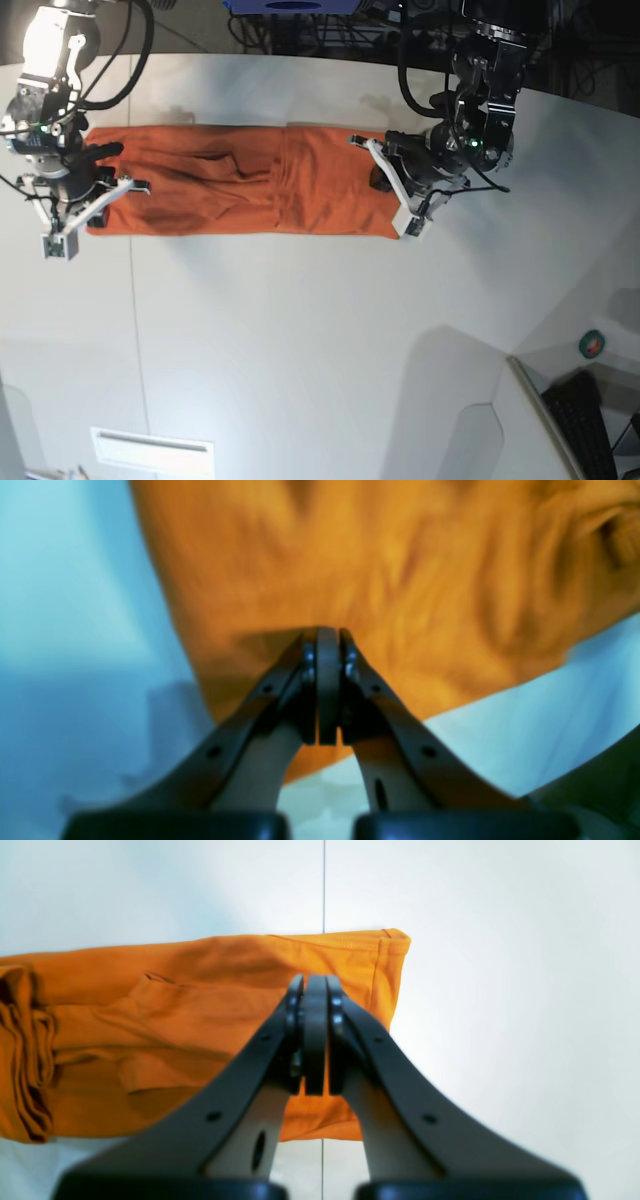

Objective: Layout the t-shirt on the table in an organized manner, then fold the t-shirt properly
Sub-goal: 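Release the left gripper and regrasp the folded end of the strip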

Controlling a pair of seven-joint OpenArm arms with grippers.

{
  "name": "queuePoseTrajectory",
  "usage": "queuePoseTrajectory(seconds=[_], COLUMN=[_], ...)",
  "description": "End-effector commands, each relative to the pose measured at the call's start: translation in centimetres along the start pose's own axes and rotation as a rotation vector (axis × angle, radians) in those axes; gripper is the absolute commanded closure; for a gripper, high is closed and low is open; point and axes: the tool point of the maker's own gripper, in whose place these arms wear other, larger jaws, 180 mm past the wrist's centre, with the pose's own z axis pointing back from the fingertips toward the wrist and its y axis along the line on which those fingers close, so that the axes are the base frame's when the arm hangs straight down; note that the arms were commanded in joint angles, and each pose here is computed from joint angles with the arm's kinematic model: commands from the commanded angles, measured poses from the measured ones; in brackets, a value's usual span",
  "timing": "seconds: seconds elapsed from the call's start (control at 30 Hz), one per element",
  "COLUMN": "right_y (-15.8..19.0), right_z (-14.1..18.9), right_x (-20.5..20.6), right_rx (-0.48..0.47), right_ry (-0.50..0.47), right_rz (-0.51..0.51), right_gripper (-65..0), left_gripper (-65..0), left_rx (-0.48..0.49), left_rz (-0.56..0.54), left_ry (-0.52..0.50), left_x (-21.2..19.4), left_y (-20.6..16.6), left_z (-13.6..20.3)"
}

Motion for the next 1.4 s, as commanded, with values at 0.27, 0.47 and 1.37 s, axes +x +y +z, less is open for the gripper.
queuePoseTrajectory(seconds=[0.27,0.47,1.37], right_y=[-3.0,-7.1,-3.6], right_z=[-1.3,-3.5,-4.9], right_x=[0.3,-2.1,-8.1], right_rx=[0.155,0.170,0.427], right_ry=[0.135,0.243,0.397], right_rz=[-0.291,-0.345,-0.310], right_gripper=[-44.9,-45.5,-45.3], left_gripper=[0.0,0.0,0.0], left_rx=[0.156,0.205,0.019], left_rz=[0.109,0.131,0.131], left_ry=[-0.168,-0.124,-0.115], left_x=[3.6,0.0,-2.7], left_y=[7.0,13.3,8.1], left_z=[4.3,6.4,-0.4])
